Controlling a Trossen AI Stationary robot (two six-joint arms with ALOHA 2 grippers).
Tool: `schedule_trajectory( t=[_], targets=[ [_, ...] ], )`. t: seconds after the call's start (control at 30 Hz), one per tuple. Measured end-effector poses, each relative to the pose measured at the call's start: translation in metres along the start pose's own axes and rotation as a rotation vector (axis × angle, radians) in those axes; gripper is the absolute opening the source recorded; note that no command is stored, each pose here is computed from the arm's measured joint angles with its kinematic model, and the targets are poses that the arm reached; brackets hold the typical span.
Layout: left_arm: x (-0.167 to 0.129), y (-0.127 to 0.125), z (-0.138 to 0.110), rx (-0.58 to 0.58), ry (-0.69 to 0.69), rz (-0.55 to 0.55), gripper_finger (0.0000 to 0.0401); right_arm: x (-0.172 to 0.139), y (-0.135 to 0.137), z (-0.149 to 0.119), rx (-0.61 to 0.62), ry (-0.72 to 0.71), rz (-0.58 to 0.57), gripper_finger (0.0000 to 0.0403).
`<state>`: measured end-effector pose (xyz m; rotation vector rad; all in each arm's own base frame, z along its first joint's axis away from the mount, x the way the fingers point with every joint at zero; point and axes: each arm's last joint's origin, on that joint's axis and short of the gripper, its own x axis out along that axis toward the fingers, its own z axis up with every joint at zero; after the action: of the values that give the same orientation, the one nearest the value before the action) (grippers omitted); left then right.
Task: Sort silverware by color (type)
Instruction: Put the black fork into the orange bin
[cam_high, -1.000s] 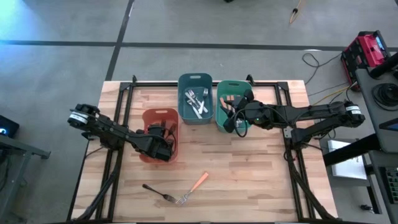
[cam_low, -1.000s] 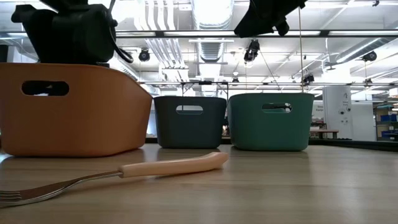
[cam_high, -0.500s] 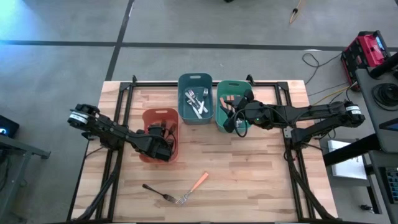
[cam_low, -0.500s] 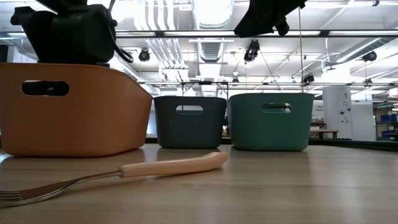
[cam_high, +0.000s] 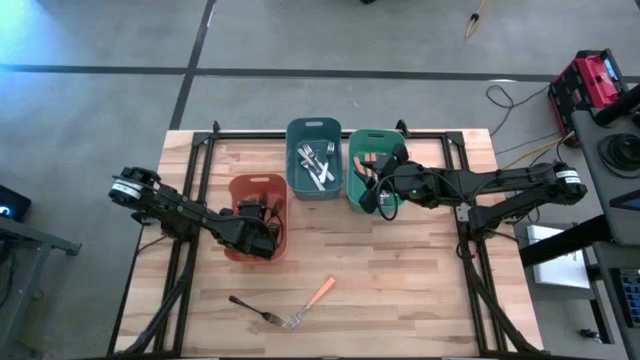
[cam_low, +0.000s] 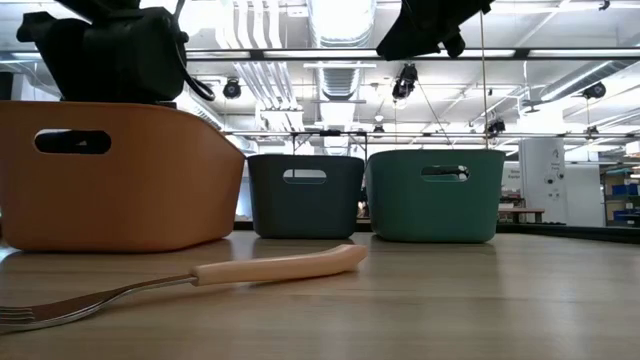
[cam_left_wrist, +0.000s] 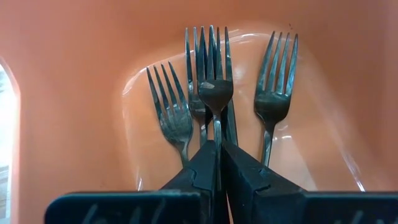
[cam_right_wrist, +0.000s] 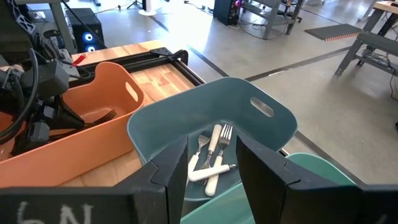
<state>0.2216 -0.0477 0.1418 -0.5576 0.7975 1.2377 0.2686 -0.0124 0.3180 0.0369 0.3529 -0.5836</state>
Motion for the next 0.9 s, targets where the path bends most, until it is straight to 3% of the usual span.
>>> schedule_trajectory(
  t=[0.9],
  targets=[
    [0.0, -0.0002, 0.0, -0.009, 0.001, -0.002, 0.0007, -0.0001, 0.0001, 0.0, 0.0, 0.0, 0.001, 0.0127]
  ],
)
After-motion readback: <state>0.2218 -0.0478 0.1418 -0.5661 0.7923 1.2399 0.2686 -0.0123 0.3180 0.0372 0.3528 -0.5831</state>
